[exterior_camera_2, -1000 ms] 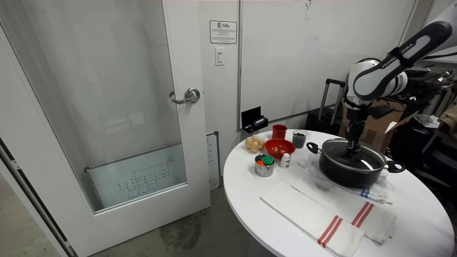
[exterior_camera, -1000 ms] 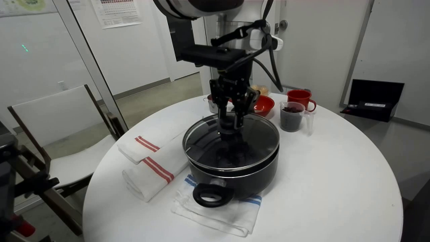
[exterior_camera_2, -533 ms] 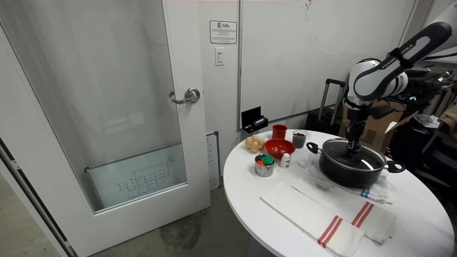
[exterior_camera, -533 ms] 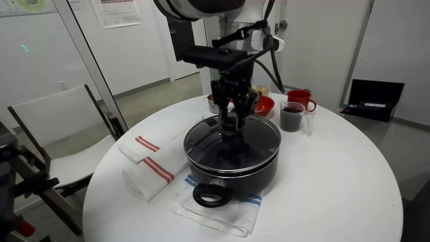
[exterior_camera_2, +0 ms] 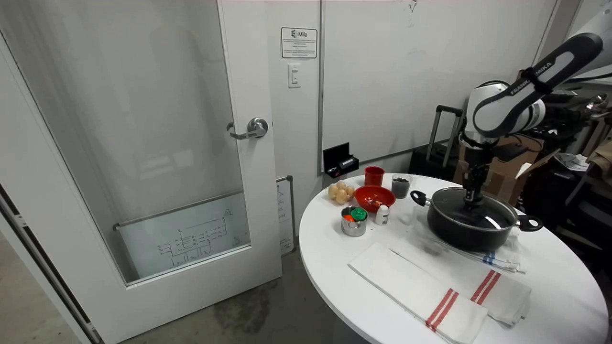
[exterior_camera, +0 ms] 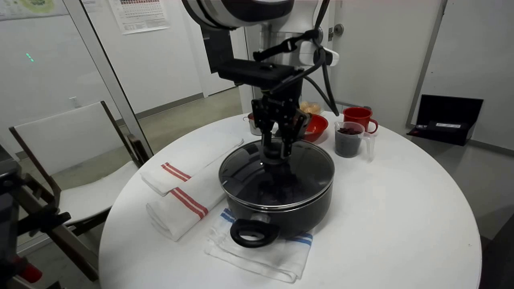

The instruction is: Place the lid on the pot

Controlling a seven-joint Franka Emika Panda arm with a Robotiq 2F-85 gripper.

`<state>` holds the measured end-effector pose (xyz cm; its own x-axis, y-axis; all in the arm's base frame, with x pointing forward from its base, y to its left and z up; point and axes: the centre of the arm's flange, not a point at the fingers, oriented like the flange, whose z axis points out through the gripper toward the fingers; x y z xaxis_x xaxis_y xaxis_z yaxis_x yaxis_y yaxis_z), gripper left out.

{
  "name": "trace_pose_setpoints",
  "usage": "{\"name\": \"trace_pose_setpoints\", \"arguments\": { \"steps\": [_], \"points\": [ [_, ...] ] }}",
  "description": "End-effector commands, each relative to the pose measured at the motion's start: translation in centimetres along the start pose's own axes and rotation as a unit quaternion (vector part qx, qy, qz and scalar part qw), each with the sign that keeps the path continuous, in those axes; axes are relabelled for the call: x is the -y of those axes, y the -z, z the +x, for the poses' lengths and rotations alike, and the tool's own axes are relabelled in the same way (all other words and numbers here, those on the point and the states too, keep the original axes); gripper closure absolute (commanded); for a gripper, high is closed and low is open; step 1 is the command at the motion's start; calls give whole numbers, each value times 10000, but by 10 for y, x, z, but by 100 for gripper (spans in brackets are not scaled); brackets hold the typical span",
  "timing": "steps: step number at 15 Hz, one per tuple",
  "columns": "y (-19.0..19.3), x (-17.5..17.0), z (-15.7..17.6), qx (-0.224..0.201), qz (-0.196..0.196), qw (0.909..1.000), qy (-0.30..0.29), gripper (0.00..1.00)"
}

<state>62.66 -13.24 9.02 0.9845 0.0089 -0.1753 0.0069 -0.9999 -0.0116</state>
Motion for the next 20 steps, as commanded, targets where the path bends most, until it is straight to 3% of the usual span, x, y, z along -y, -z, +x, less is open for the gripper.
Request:
{"name": "trace_pose_setpoints", "arguments": {
  "steps": [1, 13, 15, 17, 20],
  "points": [
    [6, 3, 3, -80, 47, 9999, -88, 74],
    [5, 4, 10, -75, 53, 10000, -31, 74],
    [5, 5, 9, -78, 62, 9999, -32, 23],
    [5, 5, 9, -85, 61, 9999, -35, 19],
    [10, 6, 10, -138, 50, 9999, -25, 2]
  ]
}}
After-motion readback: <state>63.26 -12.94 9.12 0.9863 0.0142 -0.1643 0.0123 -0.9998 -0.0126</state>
